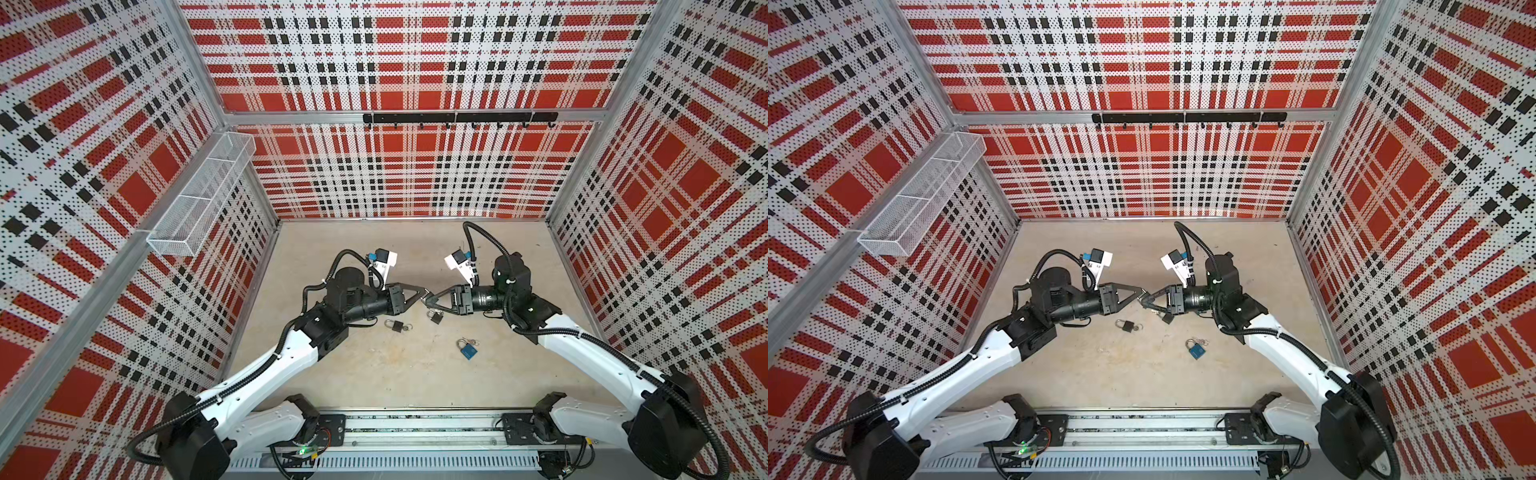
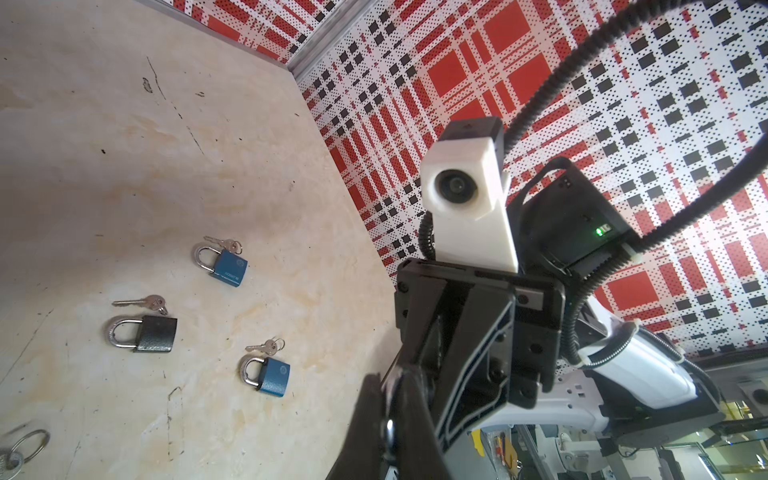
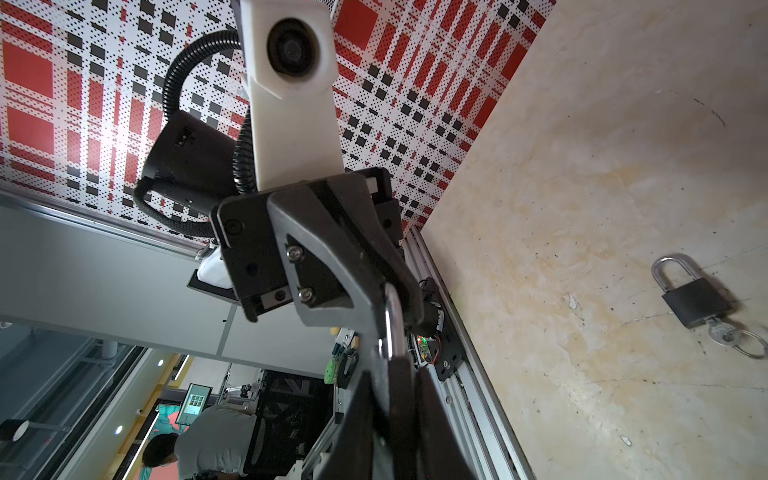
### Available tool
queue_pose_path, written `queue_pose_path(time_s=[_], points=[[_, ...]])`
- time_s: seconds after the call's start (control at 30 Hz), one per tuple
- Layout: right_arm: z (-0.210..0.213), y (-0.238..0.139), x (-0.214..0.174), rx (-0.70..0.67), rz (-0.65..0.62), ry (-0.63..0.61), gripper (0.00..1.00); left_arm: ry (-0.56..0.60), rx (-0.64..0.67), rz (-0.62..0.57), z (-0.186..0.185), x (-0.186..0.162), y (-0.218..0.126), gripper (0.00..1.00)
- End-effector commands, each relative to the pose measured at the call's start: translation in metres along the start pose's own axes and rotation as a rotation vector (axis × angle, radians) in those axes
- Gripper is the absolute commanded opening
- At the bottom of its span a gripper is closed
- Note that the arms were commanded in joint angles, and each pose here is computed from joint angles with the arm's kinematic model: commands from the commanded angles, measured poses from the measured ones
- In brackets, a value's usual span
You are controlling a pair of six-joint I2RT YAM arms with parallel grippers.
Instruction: Lock with the key
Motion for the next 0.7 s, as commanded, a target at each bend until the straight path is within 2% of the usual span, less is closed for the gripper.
queue_pose_path(time_s=[0.0,0.37,0.4,0.43,0.53,0.67], points=[[0.039,0.01,0.02,0.065,-0.082,-0.256,0.0,-0.053,-0.108,0.21,-0.005,-0.029,0.006,0.0],[0.034,0.01,0.016,0.045,-0.063,-0.238,0.0,-0.066,-0.098,0.1,0.001,-0.003,-0.021,0.0],[0.034,0.01,0.016,0.045,-0.067,-0.239,0.12,-0.067,-0.093,0.09,0.002,-0.002,-0.023,0.0],[0.033,0.01,0.015,0.039,-0.073,-0.236,0.3,-0.069,-0.088,0.08,0.003,-0.001,-0.025,0.0],[0.034,0.009,0.015,0.044,-0.076,-0.235,0.44,-0.074,-0.062,0.032,0.004,0.001,-0.031,0.0],[0.034,0.006,0.009,0.043,-0.079,-0.232,0.47,-0.069,-0.024,-0.062,0.005,0.003,-0.039,0.0]])
Point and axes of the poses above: each gripper's point midway between its finger pads, its own y axis out along the fingers, its own z axis along the line the jaws close on, x = y × z, the point moved 10 cm from there along -y, back along the fingers, and after that the axes turned 1 degree about y, right-handed, at the moved point
